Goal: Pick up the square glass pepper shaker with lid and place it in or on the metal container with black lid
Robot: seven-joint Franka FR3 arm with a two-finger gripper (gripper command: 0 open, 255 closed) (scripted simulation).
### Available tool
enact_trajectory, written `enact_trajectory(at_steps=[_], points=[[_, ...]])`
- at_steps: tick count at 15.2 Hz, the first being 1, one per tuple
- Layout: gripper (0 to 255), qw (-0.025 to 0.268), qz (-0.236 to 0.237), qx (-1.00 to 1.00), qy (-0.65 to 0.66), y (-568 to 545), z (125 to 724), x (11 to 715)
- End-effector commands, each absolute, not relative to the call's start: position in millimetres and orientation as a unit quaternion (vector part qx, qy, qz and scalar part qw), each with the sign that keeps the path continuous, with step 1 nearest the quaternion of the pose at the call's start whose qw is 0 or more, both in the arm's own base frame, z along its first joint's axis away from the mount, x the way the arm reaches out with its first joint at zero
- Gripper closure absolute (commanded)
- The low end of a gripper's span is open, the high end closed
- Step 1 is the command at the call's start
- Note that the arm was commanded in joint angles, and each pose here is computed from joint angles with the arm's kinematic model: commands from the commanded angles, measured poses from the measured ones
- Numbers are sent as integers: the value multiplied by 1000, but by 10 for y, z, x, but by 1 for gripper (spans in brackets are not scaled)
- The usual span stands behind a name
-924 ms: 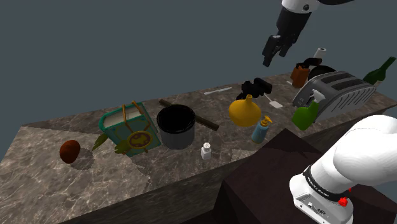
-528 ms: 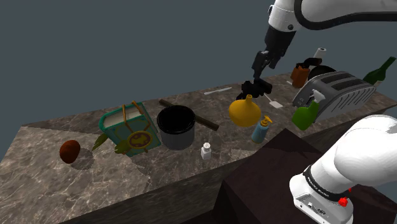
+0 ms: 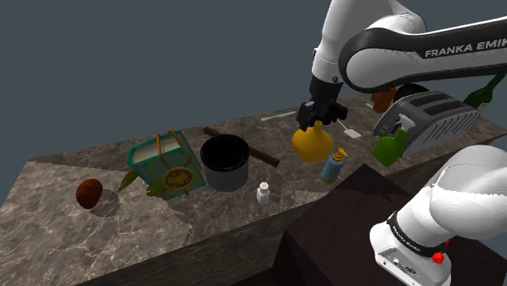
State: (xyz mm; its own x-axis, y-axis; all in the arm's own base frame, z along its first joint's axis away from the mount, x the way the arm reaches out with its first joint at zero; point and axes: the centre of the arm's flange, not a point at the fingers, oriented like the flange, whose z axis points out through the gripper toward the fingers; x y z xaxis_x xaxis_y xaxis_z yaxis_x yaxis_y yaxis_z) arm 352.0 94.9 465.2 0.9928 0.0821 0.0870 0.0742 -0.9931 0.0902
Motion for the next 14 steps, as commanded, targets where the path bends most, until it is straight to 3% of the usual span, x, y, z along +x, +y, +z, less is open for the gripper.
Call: enact_trajectory(at_steps=[1, 14], points=[[0, 41, 45, 997, 44, 1091, 4435, 3562], [0, 27, 35, 996, 74, 2046, 3051, 3704]])
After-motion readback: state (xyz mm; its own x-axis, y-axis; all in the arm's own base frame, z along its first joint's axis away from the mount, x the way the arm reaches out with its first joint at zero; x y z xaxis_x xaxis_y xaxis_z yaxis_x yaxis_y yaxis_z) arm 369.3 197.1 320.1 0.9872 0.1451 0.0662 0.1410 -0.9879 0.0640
